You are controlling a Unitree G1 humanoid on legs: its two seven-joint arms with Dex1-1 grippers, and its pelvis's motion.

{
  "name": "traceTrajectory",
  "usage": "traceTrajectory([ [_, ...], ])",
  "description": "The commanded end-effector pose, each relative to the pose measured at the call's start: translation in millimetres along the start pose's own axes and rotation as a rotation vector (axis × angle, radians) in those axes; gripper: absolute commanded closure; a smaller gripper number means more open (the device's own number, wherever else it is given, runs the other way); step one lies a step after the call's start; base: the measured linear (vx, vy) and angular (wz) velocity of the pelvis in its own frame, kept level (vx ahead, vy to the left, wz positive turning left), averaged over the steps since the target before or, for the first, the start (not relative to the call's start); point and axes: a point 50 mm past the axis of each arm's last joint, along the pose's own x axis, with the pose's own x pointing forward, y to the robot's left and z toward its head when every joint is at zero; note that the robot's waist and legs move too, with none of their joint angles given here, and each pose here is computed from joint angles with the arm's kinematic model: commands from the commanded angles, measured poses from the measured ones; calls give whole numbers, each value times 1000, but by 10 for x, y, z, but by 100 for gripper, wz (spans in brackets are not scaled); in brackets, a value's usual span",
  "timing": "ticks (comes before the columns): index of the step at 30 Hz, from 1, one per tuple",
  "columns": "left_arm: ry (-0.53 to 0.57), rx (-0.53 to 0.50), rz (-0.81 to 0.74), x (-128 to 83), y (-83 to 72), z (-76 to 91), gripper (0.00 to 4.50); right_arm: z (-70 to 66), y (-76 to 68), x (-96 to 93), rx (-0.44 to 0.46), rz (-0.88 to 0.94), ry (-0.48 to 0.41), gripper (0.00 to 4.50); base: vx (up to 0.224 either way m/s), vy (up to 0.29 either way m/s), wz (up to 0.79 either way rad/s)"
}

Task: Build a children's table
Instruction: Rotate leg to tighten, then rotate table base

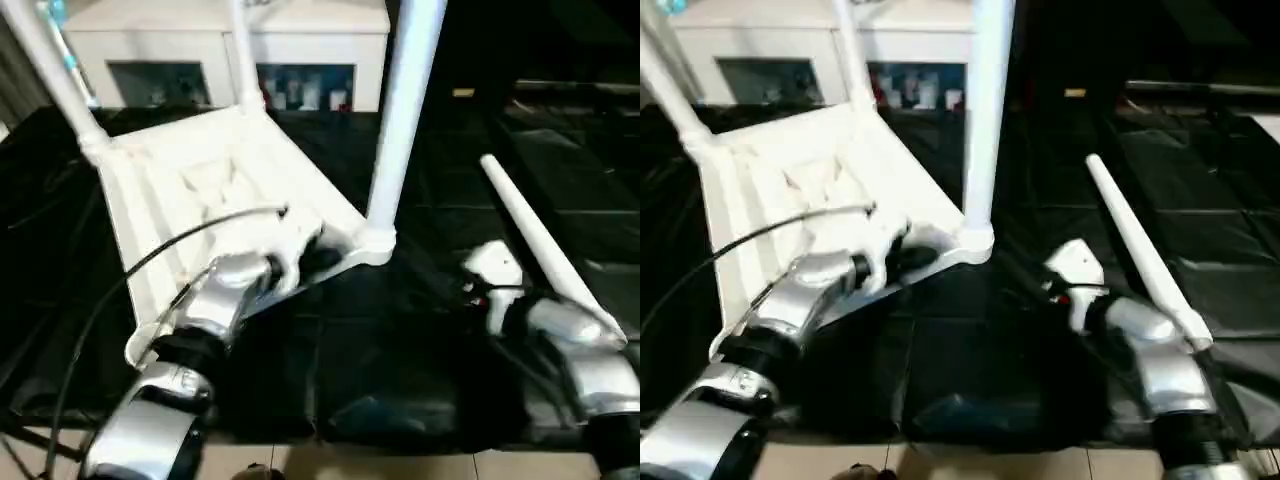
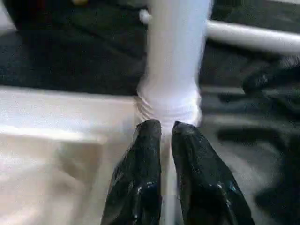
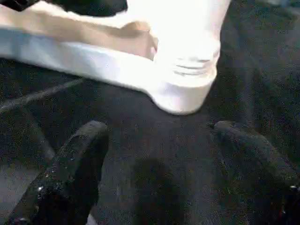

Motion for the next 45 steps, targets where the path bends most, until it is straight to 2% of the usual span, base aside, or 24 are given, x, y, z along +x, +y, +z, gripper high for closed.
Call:
traceTrajectory([
  [1,-23,44,90,-99,139,111,336,85,3,78,-11,-27,-15,64,0,0,0],
  [2,-25,42,114,-138,175,134,336,93,15,99,0,-33,-19,64,0,0,0],
  [4,14,46,191,-378,321,161,310,128,89,163,12,-30,-29,64,0,0,0],
  [6,49,78,272,-613,440,166,304,142,149,204,21,-16,-40,64,0,0,0],
  [7,49,78,272,-613,440,166,304,142,149,204,21,-16,-40,64,0,0,0],
  [8,101,102,368,-890,569,148,284,143,205,243,29,-3,-42,64,0,0,0],
  [9,105,104,374,-910,577,147,269,143,209,246,29,-2,-41,64,0,0,0],
  [10,201,120,458,-1277,704,93,262,137,262,289,36,13,-38,64,0,0,0],
  [11,249,130,476,-1432,742,70,262,134,281,306,36,20,-36,64,0,0,0],
  [13,368,149,511,-1704,791,17,262,131,298,343,36,22,-33,64,0,0,0],
  [15,435,162,525,-1823,800,-9,262,130,297,362,38,18,-28,64,0,0,0],
  [17,671,208,608,-2178,862,-108,262,151,271,442,40,-13,-18,64,0,0,0],
  [18,717,218,620,-2237,871,-133,262,157,264,461,42,-24,-15,64,0,0,0],
  [20,717,218,620,-2237,871,-133,262,157,264,461,42,-24,-15,64,0,0,0],
  [21,724,181,675,-2294,899,-187,262,174,250,513,51,-49,-17,64,0,0,0],
  [24,765,168,636,-2280,841,-295,262,187,240,560,47,-73,-15,64,0,0,0],
  [25,752,118,563,-2177,726,-380,262,195,231,587,50,-96,-12,64,0,0,0],
  [28,717,48,447,-1973,537,-488,262,199,220,604,44,-121,-9,64,0,0,0],
  [32,736,14,366,-1884,398,-546,262,192,213,620,41,-132,-7,64,0,0,0],
  [33,748,2,307,-1840,320,-576,262,190,208,626,36,-138,-6,64,0,0,0],
  [38,720,-15,229,-1726,215,-587,262,208,179,629,36,-164,-17,64,0,0,0],
  [41,653,-25,181,-1541,130,-547,262,223,134,608,28,-202,-24,64,0,0,0],
  [45,531,-44,125,-1218,-3,-474,262,235,6,546,38,-297,-38,64,0,0,0],
])
